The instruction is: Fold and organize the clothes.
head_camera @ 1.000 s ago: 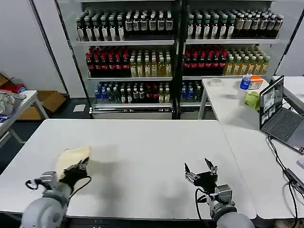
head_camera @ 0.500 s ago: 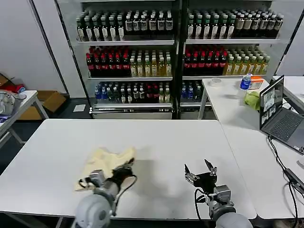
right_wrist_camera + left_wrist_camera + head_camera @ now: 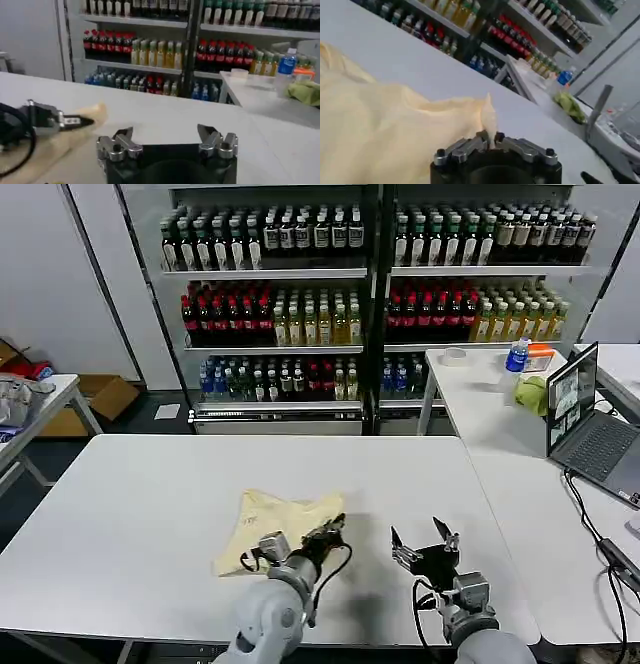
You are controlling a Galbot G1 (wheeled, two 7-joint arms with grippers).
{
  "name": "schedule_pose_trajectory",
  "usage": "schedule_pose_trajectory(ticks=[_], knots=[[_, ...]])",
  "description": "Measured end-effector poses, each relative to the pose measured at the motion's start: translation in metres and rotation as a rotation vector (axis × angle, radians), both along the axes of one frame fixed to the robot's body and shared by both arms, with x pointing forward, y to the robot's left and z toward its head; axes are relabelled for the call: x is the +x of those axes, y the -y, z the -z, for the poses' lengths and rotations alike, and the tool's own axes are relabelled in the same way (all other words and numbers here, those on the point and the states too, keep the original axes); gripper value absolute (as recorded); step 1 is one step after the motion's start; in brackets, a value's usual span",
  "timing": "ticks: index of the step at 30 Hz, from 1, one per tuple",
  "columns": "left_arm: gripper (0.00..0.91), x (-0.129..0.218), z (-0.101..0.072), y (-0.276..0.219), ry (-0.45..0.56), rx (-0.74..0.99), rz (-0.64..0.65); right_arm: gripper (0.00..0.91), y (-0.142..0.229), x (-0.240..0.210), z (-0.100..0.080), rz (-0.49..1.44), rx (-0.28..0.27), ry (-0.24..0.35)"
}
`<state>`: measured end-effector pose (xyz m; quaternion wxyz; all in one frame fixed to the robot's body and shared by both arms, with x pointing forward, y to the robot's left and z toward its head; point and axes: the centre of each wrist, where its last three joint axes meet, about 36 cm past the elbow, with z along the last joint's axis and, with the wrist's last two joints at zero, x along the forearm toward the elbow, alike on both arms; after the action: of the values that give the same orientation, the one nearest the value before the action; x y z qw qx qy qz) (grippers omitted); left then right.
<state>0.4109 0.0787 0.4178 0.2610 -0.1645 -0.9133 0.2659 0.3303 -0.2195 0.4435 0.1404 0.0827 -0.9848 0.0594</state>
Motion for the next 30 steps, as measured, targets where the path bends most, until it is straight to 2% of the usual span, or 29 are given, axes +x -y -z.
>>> schedule_pose_trajectory(ticks=[8, 15, 23, 30], knots=[[0.907, 0.002, -0.001, 0.015, 0.059, -0.074, 0.027, 0.907, 0.002, 0.004, -0.001, 0.003, 0.006, 0.029], [0.907, -0.004, -0.008, -0.001, 0.140, -0.099, 0.001, 0.907, 0.001, 0.005, 0.000, 0.009, 0.020, 0.062], [0.907, -0.022, -0.010, -0.069, 0.268, 0.093, -0.141, 0.907, -0.002, 0.005, 0.004, 0.029, 0.056, 0.100], [0.907, -0.051, -0.010, -0.132, 0.325, 0.273, -0.247, 0.907, -0.006, 0.002, 0.007, 0.034, 0.085, 0.131]])
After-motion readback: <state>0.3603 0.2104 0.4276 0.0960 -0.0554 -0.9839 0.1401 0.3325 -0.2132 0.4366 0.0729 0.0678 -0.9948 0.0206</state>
